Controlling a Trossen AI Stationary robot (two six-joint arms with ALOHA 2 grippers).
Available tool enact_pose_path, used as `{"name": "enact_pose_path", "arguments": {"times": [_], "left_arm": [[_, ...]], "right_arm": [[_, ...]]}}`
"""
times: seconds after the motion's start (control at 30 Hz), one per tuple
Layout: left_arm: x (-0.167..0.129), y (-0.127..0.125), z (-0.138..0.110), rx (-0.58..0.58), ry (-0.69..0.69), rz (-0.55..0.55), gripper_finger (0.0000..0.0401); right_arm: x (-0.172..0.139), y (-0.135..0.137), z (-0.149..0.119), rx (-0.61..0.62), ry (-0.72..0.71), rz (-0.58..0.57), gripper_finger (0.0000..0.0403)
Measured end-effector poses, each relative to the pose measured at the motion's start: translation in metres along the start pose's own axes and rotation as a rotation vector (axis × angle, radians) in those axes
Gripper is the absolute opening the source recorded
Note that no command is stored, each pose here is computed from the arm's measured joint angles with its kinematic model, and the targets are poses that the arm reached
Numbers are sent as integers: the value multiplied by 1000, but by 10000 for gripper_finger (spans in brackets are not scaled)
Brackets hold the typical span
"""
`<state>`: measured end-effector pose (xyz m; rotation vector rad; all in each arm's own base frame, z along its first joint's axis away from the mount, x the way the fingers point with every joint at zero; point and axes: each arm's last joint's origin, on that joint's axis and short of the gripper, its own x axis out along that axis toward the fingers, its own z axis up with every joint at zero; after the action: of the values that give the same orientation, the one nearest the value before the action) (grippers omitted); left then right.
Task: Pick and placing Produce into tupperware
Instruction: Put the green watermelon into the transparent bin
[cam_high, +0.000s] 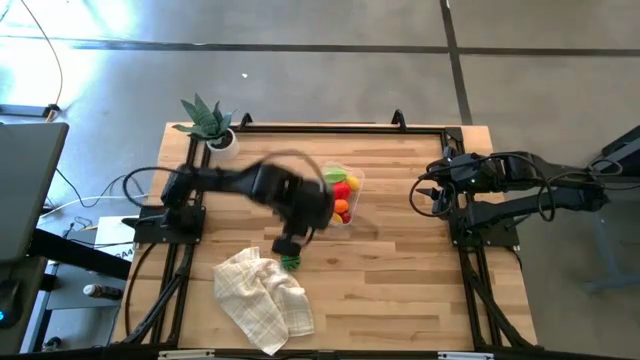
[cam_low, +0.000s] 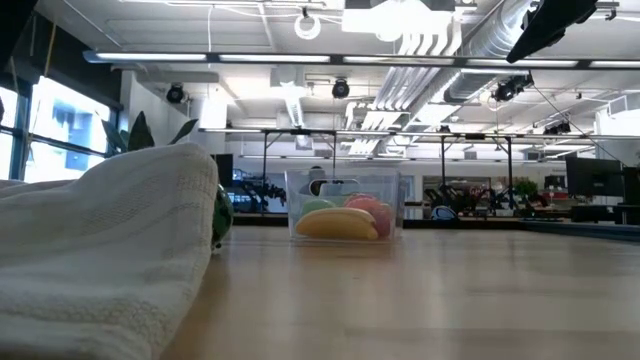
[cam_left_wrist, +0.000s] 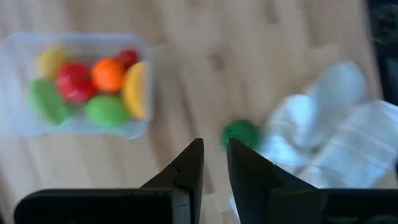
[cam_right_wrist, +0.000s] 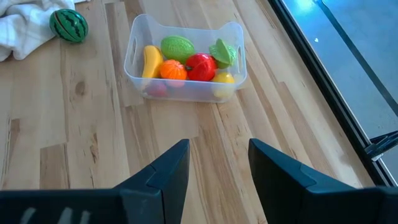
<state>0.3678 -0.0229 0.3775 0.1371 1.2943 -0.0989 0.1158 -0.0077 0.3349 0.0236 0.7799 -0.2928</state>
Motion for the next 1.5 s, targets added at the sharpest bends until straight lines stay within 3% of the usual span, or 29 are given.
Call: {"name": "enact_pose_path", "arguments": {"times": [0.2,0.33,0.57,0.73,0.87,1.0,1.13,1.5], "left_arm": [[-4,-75,0,165,-11,57,60],[-7,-105,-4,114,-38,146,60],[-13,-158,-18,55,-72,113,61],[-2,-185,-30,-103,-53,135,60],[15,-199,-40,-294,-11,160,60],[38,-196,-44,-524,11,239,60],[54,-178,-39,-639,20,280,60],[69,-100,-14,-607,110,171,62]], "right_arm": [[0,0,0,0,0,0,156],[0,0,0,0,0,0,156],[0,0,0,0,0,0,156],[0,0,0,0,0,0,156],[0,0,0,0,0,0,156],[0,0,0,0,0,0,156],[0,0,0,0,0,0,156],[0,0,0,0,0,0,156]]}}
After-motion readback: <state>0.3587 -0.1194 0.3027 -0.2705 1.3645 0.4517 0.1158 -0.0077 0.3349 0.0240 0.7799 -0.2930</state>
